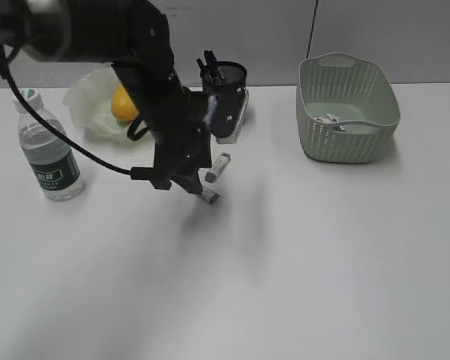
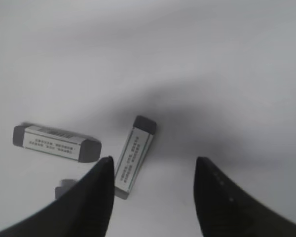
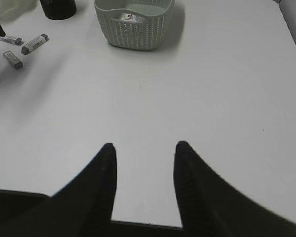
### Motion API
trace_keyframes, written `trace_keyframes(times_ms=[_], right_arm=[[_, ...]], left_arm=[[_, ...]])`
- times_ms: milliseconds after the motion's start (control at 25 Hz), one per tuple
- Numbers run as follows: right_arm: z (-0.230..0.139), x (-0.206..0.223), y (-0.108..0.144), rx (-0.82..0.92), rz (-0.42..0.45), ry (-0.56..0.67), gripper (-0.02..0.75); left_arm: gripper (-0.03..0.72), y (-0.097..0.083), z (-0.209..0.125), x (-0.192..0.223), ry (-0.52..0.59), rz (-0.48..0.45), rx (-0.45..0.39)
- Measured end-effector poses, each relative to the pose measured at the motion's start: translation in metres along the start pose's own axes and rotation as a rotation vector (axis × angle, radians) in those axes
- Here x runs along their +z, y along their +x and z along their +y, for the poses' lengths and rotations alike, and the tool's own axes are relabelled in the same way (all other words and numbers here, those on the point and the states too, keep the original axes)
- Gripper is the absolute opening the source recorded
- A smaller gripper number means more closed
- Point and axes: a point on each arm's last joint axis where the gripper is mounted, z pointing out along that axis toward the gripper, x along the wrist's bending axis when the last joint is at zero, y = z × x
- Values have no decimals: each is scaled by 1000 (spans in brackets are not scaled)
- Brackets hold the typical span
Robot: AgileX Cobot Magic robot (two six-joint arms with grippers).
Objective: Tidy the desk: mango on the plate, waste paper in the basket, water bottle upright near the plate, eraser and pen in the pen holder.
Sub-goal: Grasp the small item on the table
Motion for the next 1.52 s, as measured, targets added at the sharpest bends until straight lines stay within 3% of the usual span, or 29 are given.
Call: trace_keyframes(times_ms=[360, 640, 920, 1320, 1440, 1520], right_arm=[[0, 0, 0, 0, 0, 0, 319], [0, 0, 0, 0, 0, 0, 319], [0, 0, 0, 1, -1, 0, 317], [0, 0, 0, 1, -1, 0, 317], [0, 0, 0, 1, -1, 0, 317], [0, 0, 0, 1, -1, 0, 317]], left_arm=[[386, 6, -5, 37, 4, -13, 63], [375, 18, -14, 47, -31, -23, 10], [371, 14, -15, 48, -40, -79, -6], [345, 20, -24, 56, -52, -38, -34], [309, 20, -25, 57, -57, -44, -41], [241, 20, -24, 57, -68, -40, -51]])
